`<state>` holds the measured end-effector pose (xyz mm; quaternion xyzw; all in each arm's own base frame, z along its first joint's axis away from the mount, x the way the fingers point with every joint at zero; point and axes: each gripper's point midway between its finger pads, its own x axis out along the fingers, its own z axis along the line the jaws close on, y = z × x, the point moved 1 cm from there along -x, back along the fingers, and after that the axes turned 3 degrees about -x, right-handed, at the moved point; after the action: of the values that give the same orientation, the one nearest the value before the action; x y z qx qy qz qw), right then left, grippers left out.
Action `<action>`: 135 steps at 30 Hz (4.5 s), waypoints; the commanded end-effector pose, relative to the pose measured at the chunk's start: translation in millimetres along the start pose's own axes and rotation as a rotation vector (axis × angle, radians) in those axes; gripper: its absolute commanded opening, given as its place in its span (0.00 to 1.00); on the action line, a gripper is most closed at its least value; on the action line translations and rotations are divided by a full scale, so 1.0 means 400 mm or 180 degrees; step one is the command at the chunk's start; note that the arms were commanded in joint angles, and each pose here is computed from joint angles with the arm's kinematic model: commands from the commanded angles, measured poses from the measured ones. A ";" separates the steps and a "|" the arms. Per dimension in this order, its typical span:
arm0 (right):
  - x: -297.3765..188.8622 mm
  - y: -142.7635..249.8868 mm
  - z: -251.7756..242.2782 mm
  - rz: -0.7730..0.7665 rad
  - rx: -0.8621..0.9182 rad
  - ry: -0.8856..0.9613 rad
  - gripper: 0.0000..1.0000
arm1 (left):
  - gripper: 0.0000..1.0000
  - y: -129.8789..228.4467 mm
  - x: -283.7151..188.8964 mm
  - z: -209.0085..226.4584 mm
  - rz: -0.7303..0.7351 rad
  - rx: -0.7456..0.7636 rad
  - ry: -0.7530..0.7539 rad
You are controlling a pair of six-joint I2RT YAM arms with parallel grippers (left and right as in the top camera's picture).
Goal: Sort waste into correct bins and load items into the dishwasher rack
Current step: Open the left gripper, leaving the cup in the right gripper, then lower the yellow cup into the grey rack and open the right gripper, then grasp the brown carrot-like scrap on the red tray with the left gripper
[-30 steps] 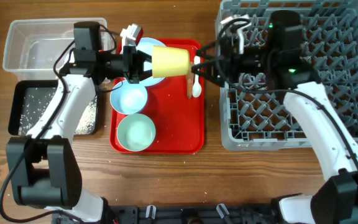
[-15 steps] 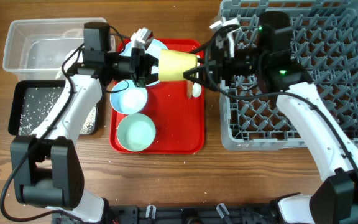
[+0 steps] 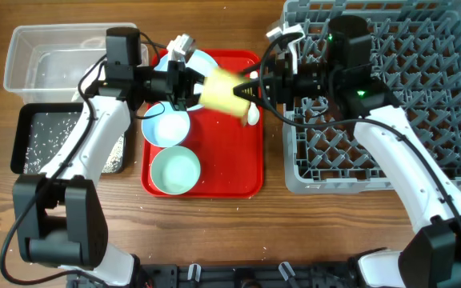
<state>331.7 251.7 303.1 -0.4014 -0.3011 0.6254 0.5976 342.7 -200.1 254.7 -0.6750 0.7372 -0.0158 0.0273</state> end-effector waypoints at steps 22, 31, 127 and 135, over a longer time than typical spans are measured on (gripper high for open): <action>-0.005 0.001 -0.060 -0.0045 0.0079 -0.0016 0.76 | 0.04 -0.014 -0.002 -0.074 0.0066 0.0080 0.0069; -0.004 -0.014 -0.029 -0.0068 -0.0026 -0.0239 0.63 | 0.04 -0.015 -0.002 -0.073 0.0057 0.0081 0.0064; -0.398 0.043 -0.267 0.0314 0.1646 0.3682 0.93 | 0.38 -0.186 -0.127 0.225 -0.1846 0.0839 -0.4061; -0.508 0.115 -0.247 0.0565 0.1962 0.3966 0.96 | 0.45 -0.304 0.054 0.336 -0.1306 0.1199 -0.4378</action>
<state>390.9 39.6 229.6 -0.4985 0.3328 0.3897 0.6992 452.9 -212.5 148.2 -0.6804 0.3859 0.2734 0.5598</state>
